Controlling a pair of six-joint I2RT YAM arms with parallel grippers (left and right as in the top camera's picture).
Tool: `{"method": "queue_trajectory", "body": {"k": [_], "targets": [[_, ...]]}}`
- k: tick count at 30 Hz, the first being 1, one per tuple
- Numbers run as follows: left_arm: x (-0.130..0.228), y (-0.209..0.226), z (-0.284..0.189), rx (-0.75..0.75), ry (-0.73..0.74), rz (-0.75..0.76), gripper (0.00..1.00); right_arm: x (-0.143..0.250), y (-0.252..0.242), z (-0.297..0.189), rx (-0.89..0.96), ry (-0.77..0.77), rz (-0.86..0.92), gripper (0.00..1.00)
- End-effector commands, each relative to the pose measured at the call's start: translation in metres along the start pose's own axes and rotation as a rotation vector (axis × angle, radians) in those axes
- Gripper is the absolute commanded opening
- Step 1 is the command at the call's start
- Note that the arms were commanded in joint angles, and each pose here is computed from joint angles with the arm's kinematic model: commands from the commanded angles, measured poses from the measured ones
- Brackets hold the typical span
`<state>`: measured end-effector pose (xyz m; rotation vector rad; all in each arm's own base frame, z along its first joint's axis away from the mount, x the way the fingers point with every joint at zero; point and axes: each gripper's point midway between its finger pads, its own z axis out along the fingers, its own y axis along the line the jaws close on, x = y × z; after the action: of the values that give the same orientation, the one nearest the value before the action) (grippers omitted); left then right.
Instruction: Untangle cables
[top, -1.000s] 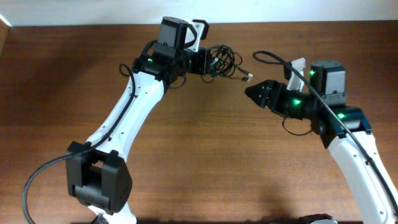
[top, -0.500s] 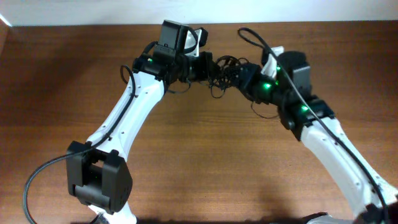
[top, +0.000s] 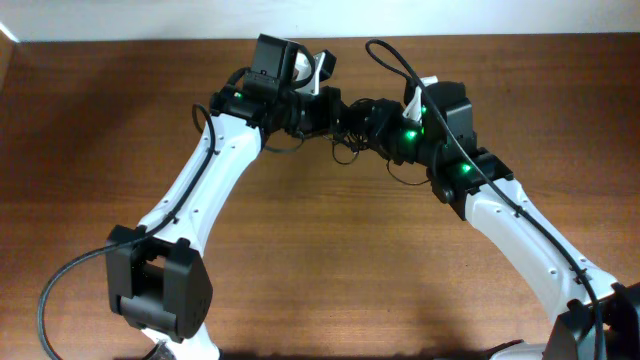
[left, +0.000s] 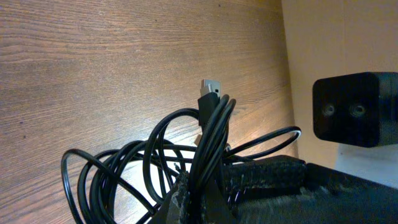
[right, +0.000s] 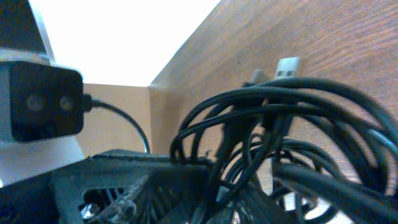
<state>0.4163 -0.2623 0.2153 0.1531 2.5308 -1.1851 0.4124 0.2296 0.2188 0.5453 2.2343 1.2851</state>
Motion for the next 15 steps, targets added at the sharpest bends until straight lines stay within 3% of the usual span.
{"method": "queue_trajectory", "body": {"k": [1, 13, 15], "targets": [[0.009, -0.03, -0.003, 0.129, 0.05, 0.024, 0.0, -0.011, -0.009, 0.005, 0.04, -0.066, 0.011, 0.36], [0.006, -0.04, -0.006, 0.191, 0.05, 0.04, 0.0, -0.019, -0.02, 0.003, 0.087, -0.111, 0.048, 0.06], [-0.007, -0.022, -0.007, 0.108, -0.011, 0.037, 0.0, -0.014, -0.022, 0.003, 0.096, -0.082, 0.014, 0.04]]}}
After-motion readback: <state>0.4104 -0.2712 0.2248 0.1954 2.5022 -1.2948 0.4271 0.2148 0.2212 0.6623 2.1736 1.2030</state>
